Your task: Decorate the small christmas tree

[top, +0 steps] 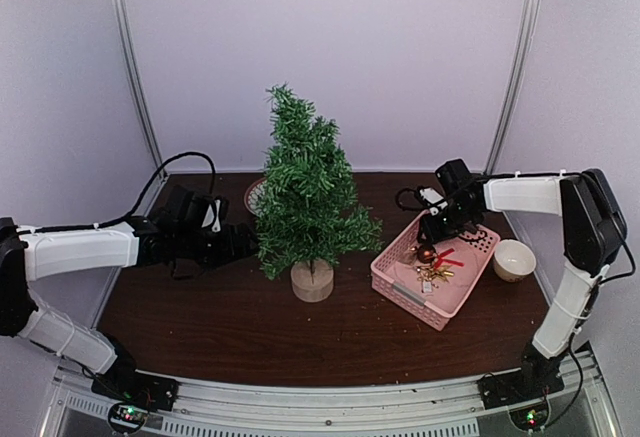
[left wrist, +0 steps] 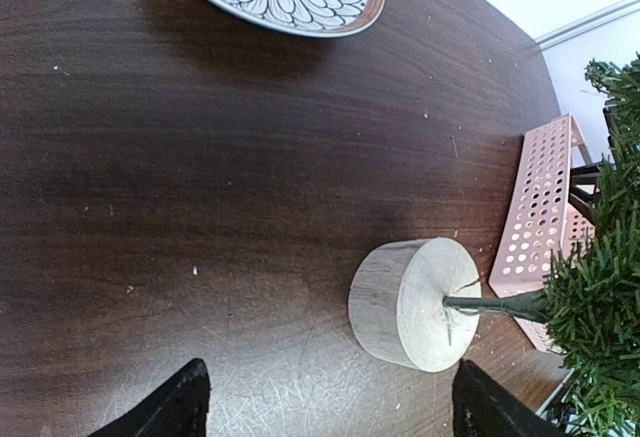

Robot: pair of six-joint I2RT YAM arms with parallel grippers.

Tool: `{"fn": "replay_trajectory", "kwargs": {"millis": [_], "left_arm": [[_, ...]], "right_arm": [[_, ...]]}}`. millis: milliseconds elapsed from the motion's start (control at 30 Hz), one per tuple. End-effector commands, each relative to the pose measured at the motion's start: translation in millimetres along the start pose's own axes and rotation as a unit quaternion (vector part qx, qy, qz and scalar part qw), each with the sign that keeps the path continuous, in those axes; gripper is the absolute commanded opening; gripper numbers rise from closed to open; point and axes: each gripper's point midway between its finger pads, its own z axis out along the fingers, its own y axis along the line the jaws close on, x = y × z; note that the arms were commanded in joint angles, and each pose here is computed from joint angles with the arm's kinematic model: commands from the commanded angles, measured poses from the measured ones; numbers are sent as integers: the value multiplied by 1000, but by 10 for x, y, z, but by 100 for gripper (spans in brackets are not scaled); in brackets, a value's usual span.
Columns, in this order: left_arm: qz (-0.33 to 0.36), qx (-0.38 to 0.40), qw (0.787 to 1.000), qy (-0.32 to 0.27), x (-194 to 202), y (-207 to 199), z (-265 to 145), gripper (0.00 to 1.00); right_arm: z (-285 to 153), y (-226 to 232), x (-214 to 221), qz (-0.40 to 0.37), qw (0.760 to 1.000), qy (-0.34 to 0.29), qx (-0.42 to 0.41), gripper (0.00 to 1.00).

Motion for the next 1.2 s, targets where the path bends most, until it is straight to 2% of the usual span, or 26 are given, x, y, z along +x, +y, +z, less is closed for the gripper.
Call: {"fn": "replay_trajectory", "kwargs": {"millis": [0, 100, 300, 733, 967, 1100, 1167], "left_arm": [[13, 9, 1000, -21, -155, -100, -23, 83], [17, 7, 999, -29, -191, -109, -70, 83], [36, 8, 998, -58, -301, -162, -284, 83], [102, 34, 984, -142, -546, -398, -1026, 82], [162, 69, 973, -152, -574, -662, -1326, 80], [198, 91, 964, -153, -546, -849, -1425, 79], [215, 106, 959, -152, -512, -934, -1440, 78]], "right_arm": [[-32, -29, -146, -4, 1000, -18, 4, 21], [-159, -3, -181, -5, 1000, -27, 3, 0], [-672, 119, -312, -13, 997, -81, 3, 0], [-1942, 506, -435, -65, 981, -183, -24, 0], [-2538, 710, -540, -106, 963, -245, -34, 0], [-2746, 725, -593, -110, 956, -272, -29, 0], [-2607, 680, -567, -110, 959, -260, -20, 0]]}}
